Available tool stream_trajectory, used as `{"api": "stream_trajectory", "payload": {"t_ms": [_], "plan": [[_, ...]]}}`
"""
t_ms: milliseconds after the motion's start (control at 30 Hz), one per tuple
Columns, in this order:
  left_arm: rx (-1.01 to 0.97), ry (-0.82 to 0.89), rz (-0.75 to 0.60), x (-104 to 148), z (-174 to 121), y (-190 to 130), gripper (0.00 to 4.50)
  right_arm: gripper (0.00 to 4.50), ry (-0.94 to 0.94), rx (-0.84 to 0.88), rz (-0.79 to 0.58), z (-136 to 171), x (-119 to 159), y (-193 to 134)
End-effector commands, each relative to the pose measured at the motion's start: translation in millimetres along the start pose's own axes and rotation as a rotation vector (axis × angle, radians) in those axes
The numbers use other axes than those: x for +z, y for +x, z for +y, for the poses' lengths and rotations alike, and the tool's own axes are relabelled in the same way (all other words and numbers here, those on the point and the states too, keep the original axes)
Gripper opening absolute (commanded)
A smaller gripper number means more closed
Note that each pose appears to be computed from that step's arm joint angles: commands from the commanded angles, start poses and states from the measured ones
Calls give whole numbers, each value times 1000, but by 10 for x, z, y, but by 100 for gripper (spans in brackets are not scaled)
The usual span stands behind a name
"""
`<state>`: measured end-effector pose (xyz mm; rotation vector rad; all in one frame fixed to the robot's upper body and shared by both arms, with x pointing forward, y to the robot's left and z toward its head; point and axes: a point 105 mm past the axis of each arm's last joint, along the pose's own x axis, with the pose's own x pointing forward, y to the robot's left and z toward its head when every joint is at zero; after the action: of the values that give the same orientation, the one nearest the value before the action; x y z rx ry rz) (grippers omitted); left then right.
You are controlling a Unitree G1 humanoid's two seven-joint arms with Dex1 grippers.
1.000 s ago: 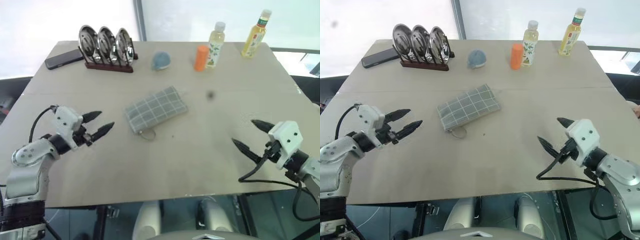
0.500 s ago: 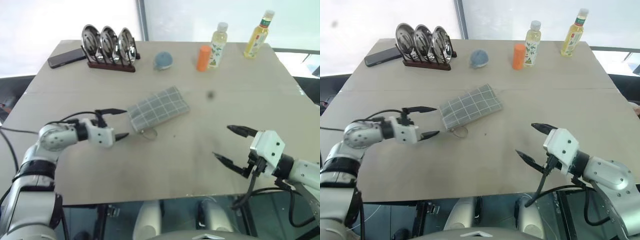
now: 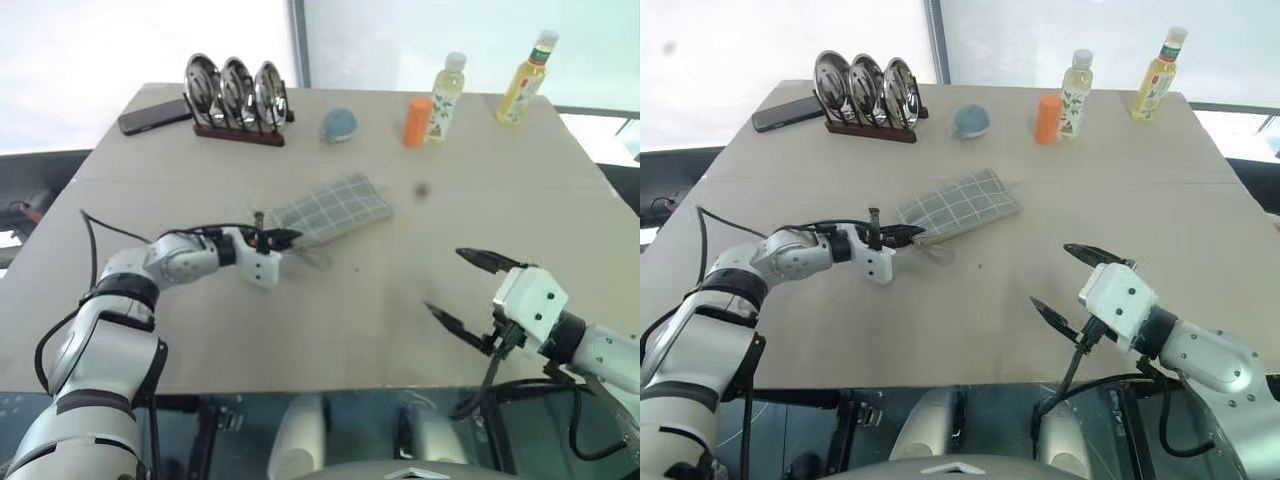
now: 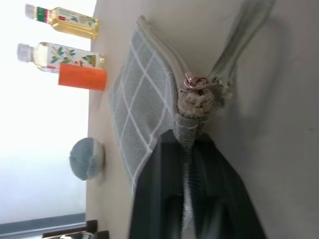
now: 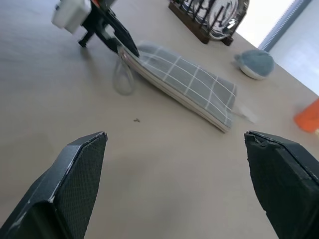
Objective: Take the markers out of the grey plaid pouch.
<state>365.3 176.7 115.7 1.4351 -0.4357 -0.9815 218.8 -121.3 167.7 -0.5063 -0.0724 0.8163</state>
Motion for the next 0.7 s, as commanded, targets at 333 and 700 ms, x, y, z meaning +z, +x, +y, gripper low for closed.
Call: {"api": "stream_trajectory", "payload": {"t_ms": [333, 700], "plan": [[421, -792, -386, 589, 958, 258, 8, 450, 221, -91, 26, -129, 181, 200], [430, -1102, -353, 934, 560, 324, 8, 450, 613, 206, -74, 97, 445, 354]]}}
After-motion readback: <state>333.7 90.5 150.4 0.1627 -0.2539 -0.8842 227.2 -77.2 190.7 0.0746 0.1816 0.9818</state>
